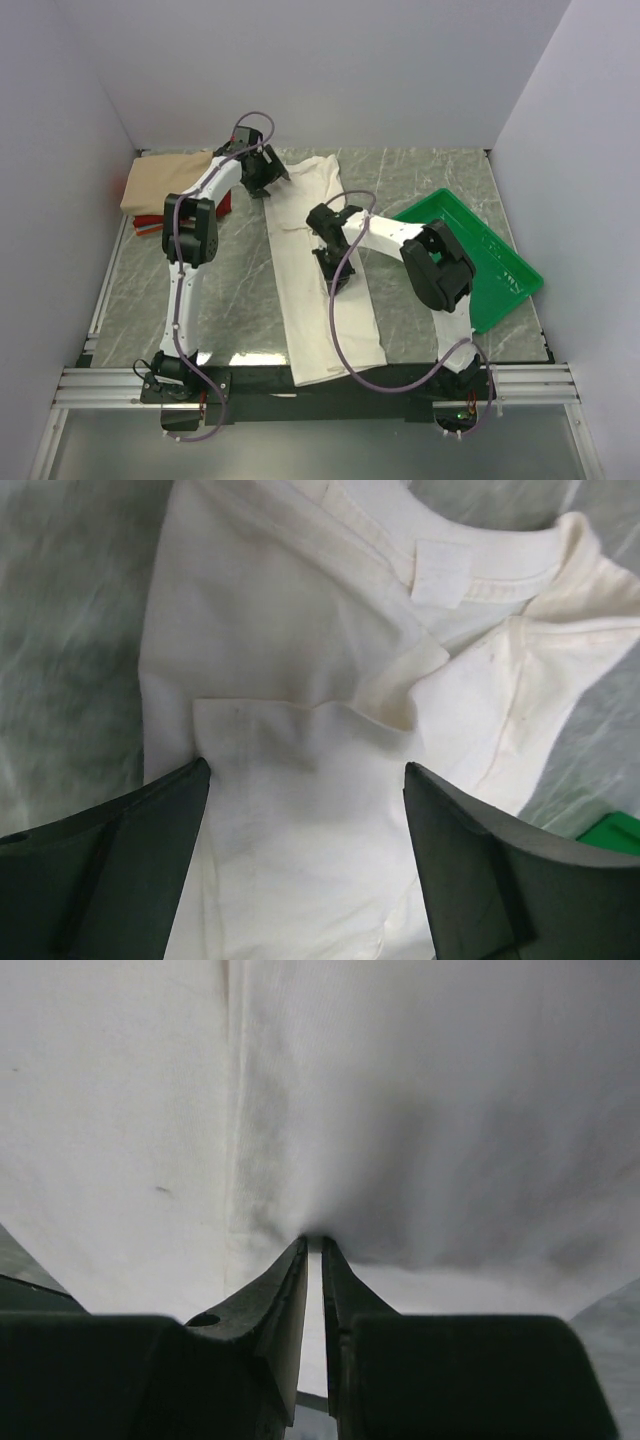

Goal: Fold and stack the t-shirts
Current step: Fold the tshirt

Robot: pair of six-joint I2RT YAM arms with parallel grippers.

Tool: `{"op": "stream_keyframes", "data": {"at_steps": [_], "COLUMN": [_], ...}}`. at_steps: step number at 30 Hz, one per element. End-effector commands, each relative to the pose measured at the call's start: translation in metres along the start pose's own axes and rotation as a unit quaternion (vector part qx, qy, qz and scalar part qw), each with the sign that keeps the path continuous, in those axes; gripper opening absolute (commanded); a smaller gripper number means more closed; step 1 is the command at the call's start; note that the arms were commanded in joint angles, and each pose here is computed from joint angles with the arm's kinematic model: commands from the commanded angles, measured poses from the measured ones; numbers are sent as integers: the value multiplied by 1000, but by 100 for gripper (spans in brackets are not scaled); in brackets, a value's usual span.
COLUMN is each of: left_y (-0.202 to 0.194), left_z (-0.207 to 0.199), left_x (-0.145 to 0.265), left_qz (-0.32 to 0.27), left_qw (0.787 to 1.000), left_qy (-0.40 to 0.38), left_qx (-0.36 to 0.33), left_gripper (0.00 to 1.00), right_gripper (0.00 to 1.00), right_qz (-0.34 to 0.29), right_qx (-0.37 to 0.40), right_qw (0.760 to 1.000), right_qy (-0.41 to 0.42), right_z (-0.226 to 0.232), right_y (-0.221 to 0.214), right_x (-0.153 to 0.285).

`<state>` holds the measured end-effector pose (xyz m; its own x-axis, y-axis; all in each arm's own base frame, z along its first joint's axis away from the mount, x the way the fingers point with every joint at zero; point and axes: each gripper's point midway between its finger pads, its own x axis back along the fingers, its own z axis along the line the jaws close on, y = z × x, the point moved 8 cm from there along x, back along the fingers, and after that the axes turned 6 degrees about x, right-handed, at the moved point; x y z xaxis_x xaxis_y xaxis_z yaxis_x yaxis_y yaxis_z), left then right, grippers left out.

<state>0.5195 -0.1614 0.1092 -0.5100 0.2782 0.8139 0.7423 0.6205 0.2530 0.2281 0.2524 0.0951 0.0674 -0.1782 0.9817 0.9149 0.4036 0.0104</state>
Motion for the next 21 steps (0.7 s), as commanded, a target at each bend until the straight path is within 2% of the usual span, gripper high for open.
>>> {"op": "stream_keyframes", "data": {"at_steps": [1, 9, 14, 17, 21], "left_y": [21, 39, 46, 49, 56], "left_z": [4, -8, -15, -18, -38], "left_x": [-34, -61, -69, -68, -42], "left_qz": [-18, -24, -40, -43, -66], "left_qw": [999, 989, 982, 979, 972], "left_qy": [-49, -148, -183, -199, -225], "left_qx": [0, 11, 11, 11, -8], "left_gripper": [86, 93, 95, 96, 96], "right_gripper": [18, 18, 18, 18, 18], "right_qz": [-17, -27, -22, -28, -34], "right_qx": [2, -27, -33, -28, -12], "right_qw": [1000, 999, 999, 999, 999], "right_qy": [-1, 20, 15, 21, 38], "right_z": [-3, -8, -18, -20, -15], "right_y": [27, 74, 81, 85, 93], "right_x": [9, 12, 8, 11, 26]}}
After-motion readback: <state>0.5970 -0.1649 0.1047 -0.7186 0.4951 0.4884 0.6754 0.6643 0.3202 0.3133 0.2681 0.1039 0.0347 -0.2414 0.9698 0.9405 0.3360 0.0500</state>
